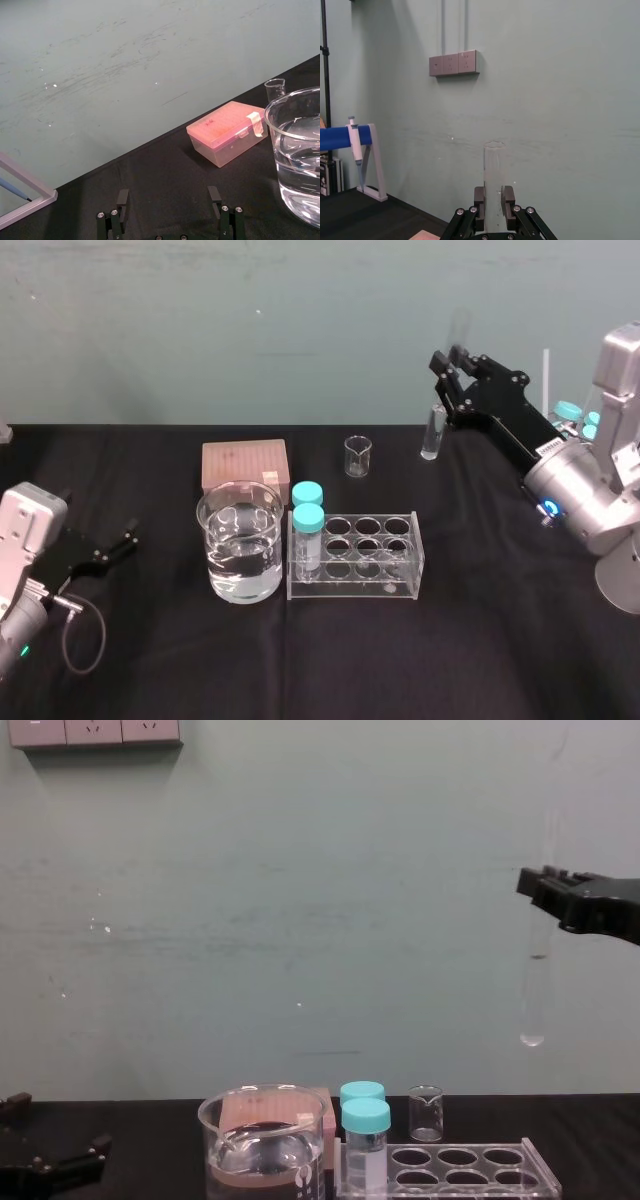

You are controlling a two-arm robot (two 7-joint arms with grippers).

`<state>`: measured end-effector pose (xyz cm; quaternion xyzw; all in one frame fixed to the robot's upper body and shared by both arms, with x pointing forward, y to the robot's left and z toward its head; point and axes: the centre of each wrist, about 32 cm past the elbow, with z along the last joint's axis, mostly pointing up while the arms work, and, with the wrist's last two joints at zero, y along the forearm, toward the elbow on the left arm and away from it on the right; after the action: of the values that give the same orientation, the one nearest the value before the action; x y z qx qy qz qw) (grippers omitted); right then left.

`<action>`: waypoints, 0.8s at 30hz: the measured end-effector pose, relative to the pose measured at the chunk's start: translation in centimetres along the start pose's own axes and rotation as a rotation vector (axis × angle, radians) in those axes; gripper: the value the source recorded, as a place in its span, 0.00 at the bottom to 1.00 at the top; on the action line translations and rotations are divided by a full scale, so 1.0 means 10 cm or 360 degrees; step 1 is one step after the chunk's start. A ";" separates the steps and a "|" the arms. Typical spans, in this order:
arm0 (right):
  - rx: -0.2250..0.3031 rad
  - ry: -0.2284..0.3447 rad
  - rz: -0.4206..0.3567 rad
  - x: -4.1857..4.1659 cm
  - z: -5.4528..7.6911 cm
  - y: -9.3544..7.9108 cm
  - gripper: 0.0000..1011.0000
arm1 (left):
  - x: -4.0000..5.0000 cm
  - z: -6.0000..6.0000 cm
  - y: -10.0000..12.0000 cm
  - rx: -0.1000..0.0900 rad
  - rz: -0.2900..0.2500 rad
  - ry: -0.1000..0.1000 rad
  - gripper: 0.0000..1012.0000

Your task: Hold the test tube with one hand and immerse one end into the beaker, then return it to the test tube rack.

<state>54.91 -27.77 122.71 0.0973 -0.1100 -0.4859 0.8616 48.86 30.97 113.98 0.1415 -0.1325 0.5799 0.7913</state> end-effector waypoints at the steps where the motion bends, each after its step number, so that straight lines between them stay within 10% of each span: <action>1: -0.0003 0.0001 0.0003 -0.001 -0.01 0.02 0.22 | 0.000 0.00 0.00 0.0000 0.0000 0.0000 0.99; 9: 0.0021 0.0010 0.0161 -0.083 -0.04 0.34 0.22 | 0.000 0.00 0.00 0.0000 0.0000 0.0000 0.99; 24: 0.0134 0.0150 0.0699 -0.655 -0.11 1.05 0.22 | 0.000 0.00 0.00 0.0000 0.0000 0.0000 0.99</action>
<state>60.51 -16.73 123.87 0.1295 -0.1083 -0.2766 0.9460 48.86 30.97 113.98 0.1415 -0.1325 0.5799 0.7913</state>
